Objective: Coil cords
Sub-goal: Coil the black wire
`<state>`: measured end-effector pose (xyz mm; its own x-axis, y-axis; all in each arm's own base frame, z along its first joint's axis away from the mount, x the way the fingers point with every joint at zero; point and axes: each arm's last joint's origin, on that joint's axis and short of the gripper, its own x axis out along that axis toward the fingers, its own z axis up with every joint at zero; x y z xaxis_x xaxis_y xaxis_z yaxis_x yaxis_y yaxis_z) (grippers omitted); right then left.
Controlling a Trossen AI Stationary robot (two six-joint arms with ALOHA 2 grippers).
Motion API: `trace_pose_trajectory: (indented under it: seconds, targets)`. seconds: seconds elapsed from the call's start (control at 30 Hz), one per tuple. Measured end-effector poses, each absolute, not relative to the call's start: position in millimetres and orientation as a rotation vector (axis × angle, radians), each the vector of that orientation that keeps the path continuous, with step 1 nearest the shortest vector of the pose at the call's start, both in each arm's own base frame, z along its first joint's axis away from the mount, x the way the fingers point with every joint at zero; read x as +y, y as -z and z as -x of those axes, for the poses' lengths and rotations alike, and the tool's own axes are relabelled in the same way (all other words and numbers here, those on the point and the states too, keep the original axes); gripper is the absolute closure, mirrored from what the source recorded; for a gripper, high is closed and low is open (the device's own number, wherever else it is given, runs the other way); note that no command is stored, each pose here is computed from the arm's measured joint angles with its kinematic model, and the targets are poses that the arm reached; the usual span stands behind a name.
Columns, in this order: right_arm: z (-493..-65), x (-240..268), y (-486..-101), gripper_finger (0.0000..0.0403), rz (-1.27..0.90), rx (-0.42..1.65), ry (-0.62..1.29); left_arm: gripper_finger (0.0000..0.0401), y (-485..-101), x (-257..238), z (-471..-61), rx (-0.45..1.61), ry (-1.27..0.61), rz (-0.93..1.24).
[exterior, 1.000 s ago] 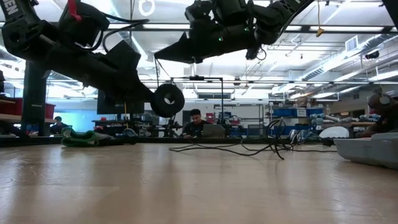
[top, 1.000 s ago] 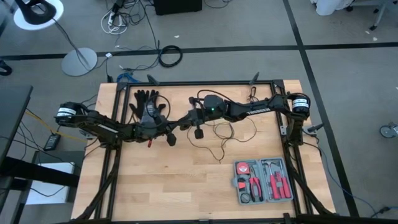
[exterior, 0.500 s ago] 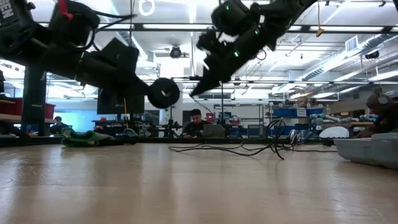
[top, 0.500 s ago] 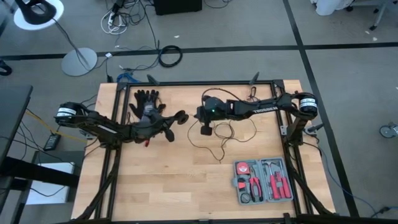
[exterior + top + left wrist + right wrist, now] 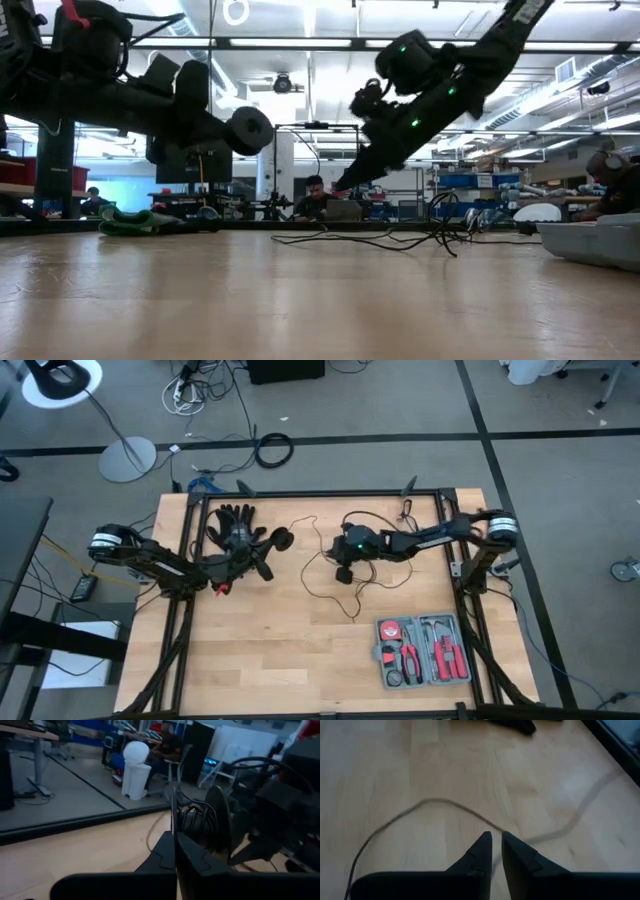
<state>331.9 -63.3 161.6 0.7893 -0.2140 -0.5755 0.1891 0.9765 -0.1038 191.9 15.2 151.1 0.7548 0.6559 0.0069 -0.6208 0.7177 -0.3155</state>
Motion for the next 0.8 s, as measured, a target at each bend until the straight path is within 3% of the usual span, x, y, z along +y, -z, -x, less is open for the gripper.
trace_pose_trajectory:
  seconds: [0.2, 0.33, 0.6, 0.8]
  targets:
    - [-286.8, -63.6, -202.4, 0.0364, 0.083, 0.661, 0.368, 0.0401, -152.2, 15.8, -191.4, -0.126, -0.737, 0.281]
    - [-261.2, -63.9, -212.1, 0.0369, 0.076, 0.497, 0.457, 0.0401, -157.7, 15.9, -191.2, -0.162, -0.734, 0.249]
    - [-256.6, -66.3, -166.8, 0.0344, -0.04, 0.091, 0.481, 0.0401, -166.9, 15.9, -190.2, -0.213, -0.735, 0.171]
    - [-305.6, -79.4, -136.5, 0.0283, 0.005, 0.076, 0.468, 0.0401, -167.5, 15.9, -190.3, -0.21, -0.737, 0.153]
